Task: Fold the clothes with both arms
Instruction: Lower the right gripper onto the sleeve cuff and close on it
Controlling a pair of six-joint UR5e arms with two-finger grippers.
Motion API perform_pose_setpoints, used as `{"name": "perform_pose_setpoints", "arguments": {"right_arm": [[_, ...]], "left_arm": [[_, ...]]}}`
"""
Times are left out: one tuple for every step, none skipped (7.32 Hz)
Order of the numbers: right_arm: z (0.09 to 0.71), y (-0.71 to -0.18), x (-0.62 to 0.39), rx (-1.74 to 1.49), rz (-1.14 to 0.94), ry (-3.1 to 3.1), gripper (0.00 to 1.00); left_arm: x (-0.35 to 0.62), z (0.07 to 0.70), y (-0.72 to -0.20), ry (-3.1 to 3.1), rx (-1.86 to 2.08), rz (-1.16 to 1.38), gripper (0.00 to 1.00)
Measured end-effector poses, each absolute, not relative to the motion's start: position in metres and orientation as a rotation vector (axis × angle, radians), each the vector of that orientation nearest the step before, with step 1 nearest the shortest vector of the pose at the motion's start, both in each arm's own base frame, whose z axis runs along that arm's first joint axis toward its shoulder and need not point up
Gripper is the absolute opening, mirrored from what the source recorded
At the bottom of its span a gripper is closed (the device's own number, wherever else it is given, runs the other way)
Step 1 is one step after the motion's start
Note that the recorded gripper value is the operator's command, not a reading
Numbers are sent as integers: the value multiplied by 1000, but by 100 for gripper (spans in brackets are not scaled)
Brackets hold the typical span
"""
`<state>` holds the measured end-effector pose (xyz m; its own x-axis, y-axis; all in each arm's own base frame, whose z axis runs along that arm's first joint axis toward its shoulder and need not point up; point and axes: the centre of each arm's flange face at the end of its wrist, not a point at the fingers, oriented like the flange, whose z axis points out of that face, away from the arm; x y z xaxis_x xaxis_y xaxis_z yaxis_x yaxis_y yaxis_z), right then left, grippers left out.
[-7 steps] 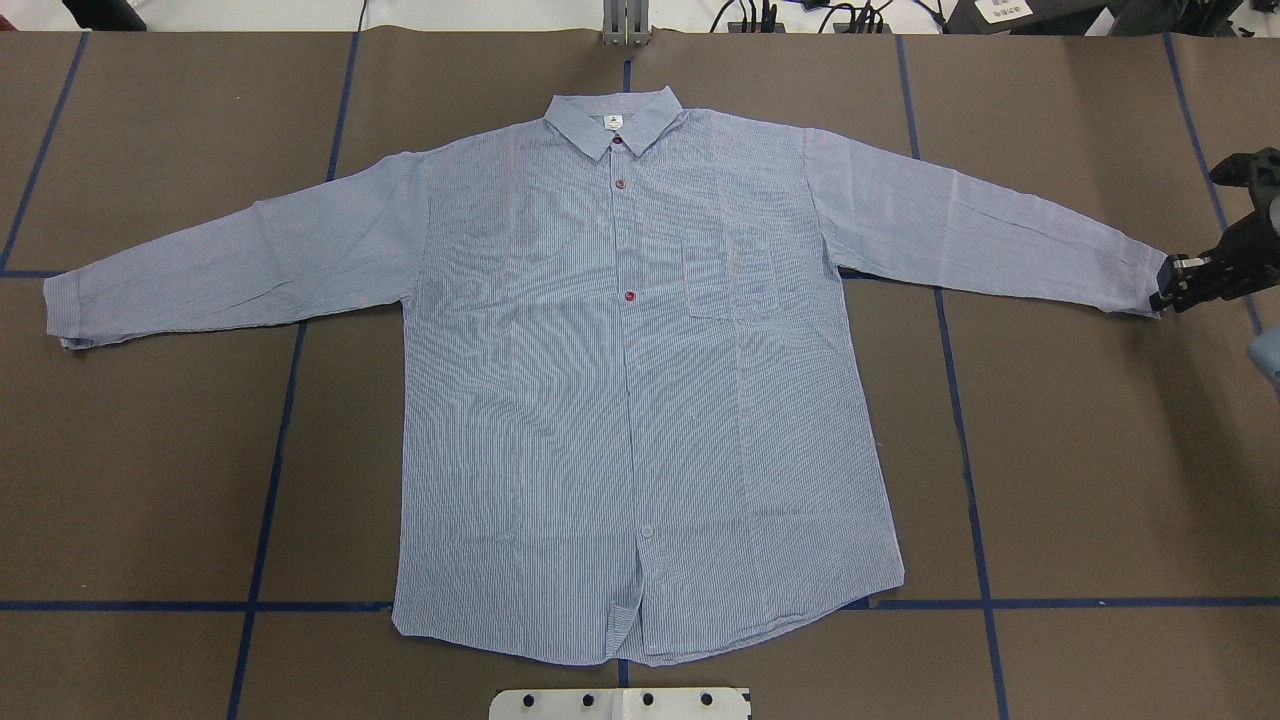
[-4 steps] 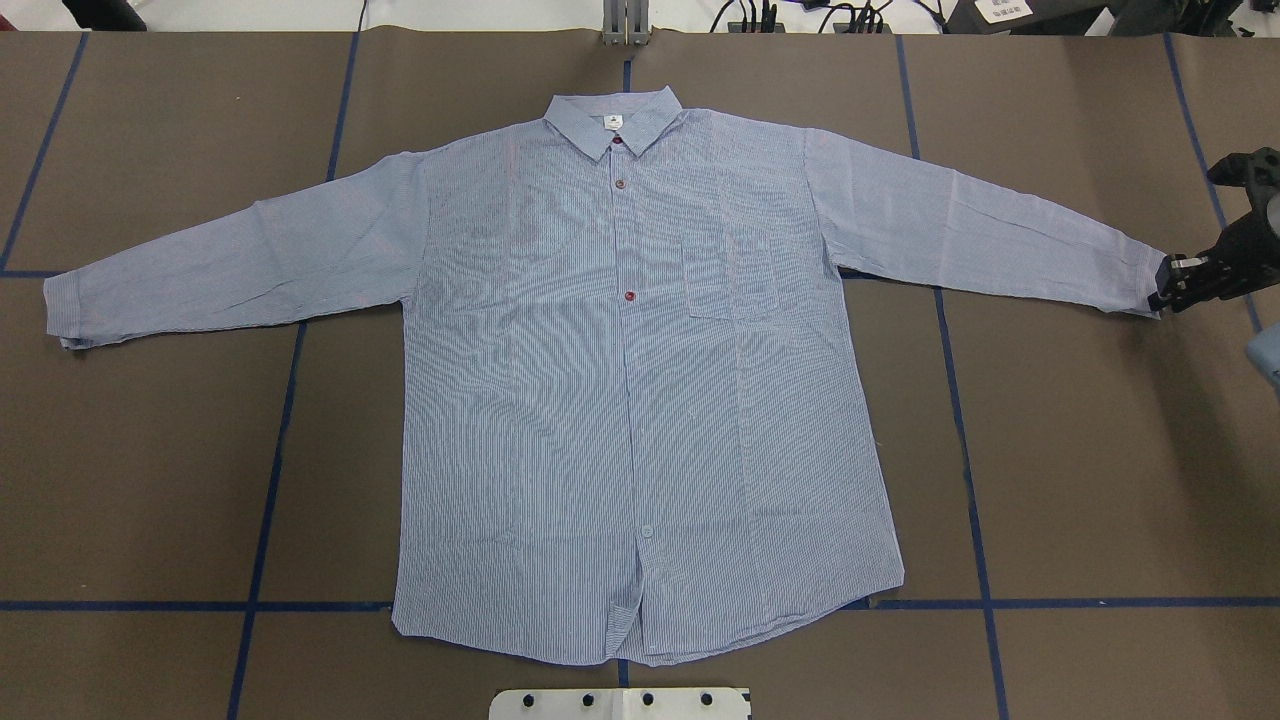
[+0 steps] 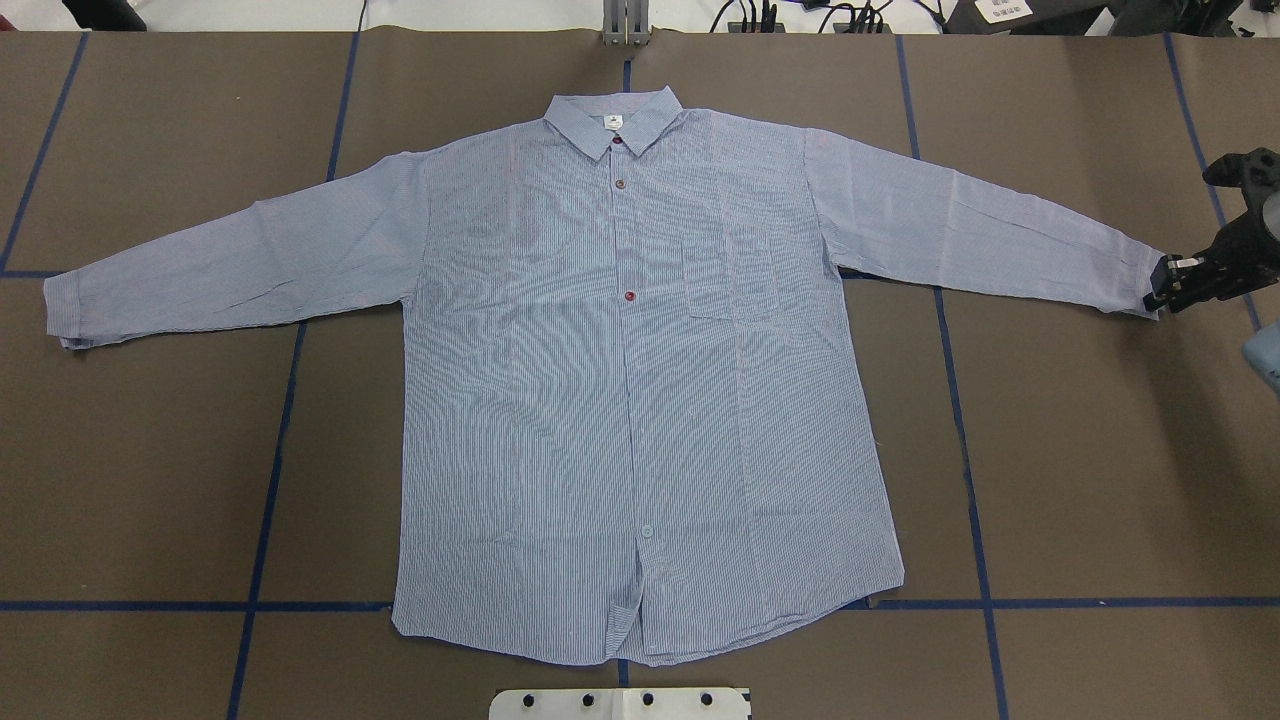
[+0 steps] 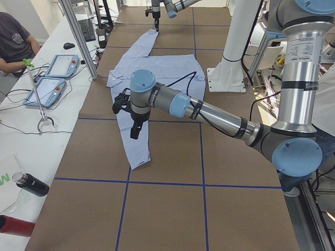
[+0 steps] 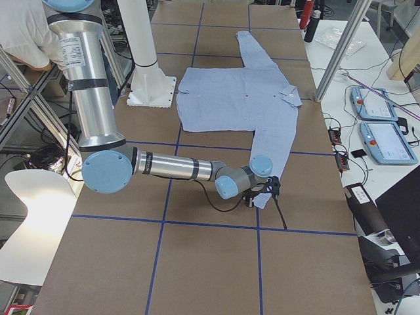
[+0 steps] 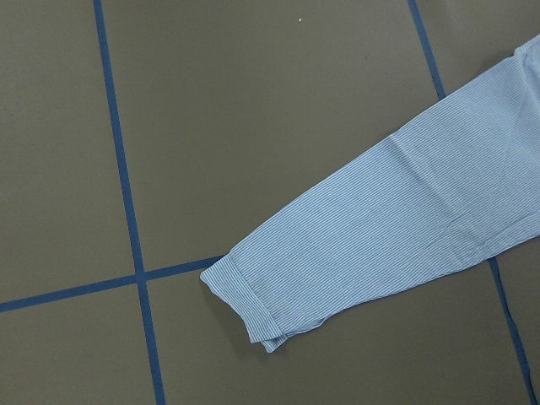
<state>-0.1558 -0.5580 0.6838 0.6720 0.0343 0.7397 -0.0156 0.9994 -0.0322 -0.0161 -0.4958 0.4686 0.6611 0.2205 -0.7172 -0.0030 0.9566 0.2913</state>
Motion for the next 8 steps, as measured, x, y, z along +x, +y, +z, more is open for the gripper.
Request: {"name": "perform_pose_setpoints", "arguments": {"right_arm": [[684, -558, -157, -25, 27, -834, 4], [683, -558, -158, -25, 25, -834, 0], [683, -558, -158, -25, 24, -836, 0], [680, -559, -158, -21, 22, -839, 0], [674, -560, -158, -14, 25, -846, 0], [665, -561, -157, -6, 32, -856, 0], [649, -562, -154, 16, 31, -877, 0], [618, -563, -141, 63, 23, -924, 0]], "left_arm": [[-16, 469, -496, 842, 276, 128, 100], [-16, 469, -496, 842, 276, 128, 100], [-16, 469, -496, 842, 276, 128, 100], [-16, 469, -496, 842, 276, 128, 100], [-16, 468, -496, 842, 277, 129, 100], [-16, 468, -497, 842, 276, 126, 100], [-16, 468, -497, 842, 275, 122, 100], [-16, 468, -497, 842, 274, 120, 100]]}}
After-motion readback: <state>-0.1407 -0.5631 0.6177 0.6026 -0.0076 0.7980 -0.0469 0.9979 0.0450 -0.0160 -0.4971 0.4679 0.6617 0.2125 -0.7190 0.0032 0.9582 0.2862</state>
